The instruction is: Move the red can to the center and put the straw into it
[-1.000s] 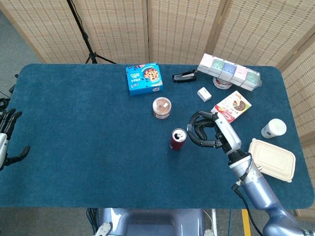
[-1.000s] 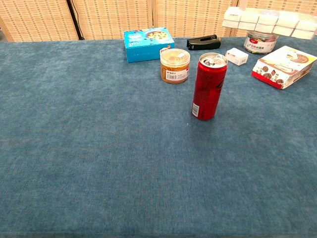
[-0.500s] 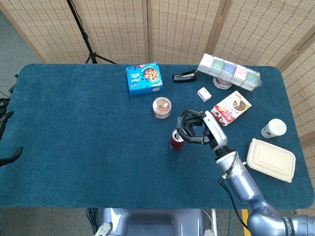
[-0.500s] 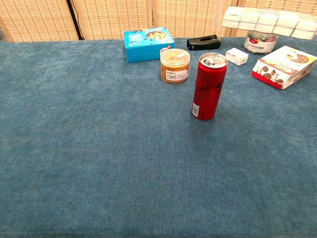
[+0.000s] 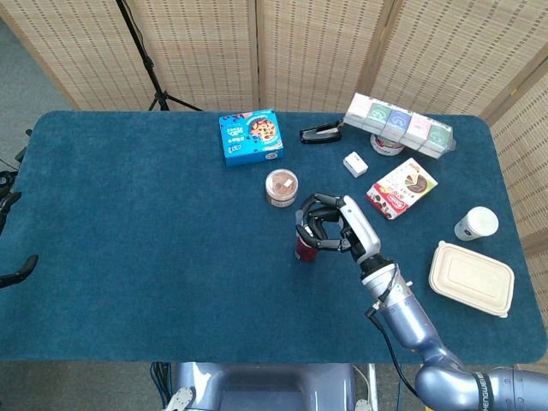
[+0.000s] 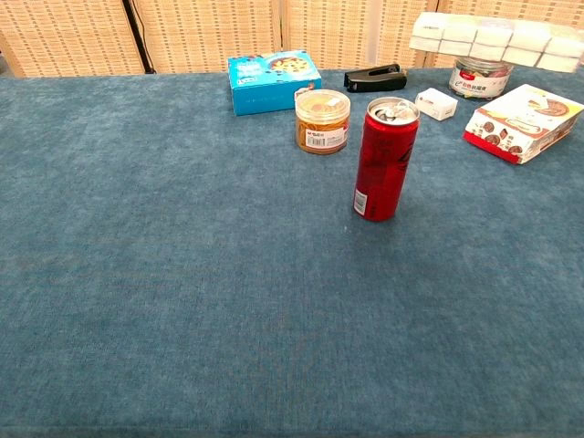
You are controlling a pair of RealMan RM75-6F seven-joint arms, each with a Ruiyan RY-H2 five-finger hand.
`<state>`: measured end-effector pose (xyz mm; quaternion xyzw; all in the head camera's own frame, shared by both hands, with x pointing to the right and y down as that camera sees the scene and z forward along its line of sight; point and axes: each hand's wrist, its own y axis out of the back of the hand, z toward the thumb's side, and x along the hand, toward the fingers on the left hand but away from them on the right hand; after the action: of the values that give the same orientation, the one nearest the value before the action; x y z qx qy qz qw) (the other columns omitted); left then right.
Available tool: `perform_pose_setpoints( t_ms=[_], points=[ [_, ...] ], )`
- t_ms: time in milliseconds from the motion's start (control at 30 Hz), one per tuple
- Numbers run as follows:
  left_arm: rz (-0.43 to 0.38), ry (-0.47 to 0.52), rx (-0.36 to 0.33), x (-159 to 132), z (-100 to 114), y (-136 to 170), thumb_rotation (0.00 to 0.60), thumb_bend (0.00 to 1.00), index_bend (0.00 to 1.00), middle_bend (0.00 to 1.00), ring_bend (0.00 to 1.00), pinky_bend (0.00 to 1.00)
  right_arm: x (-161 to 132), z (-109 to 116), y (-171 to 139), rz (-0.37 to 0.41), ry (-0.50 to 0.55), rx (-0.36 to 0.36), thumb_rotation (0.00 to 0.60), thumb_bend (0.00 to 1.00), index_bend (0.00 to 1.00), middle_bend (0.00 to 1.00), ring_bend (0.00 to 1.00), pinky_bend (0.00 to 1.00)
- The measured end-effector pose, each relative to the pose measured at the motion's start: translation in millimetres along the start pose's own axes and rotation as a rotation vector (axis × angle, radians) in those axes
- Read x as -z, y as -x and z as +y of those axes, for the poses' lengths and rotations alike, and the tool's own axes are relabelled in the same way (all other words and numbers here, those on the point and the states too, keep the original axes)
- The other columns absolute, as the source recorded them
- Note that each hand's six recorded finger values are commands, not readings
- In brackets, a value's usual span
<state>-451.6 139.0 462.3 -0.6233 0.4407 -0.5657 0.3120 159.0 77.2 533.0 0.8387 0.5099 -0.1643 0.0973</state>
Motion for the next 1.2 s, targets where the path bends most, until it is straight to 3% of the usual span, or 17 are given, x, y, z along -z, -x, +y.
perform_pose_setpoints(
  t_ms=[333, 1200],
  points=[
    [0.002, 0.004, 0.001, 1, 3, 1, 0.600, 0.30, 0.00, 0.00, 0.00, 0.00, 11, -6, 6, -0.013, -0.009, -0.002, 0.600, 0.48, 0.62, 0.84, 0.83, 0.64],
    [0.002, 0.002, 0.002, 1, 4, 0, 0.600, 0.30, 0.00, 0.00, 0.00, 0.00, 33, 8, 12, -0.061, -0.002, 0.031, 0.600, 0.48, 0.62, 0.84, 0.83, 0.64]
  ],
)
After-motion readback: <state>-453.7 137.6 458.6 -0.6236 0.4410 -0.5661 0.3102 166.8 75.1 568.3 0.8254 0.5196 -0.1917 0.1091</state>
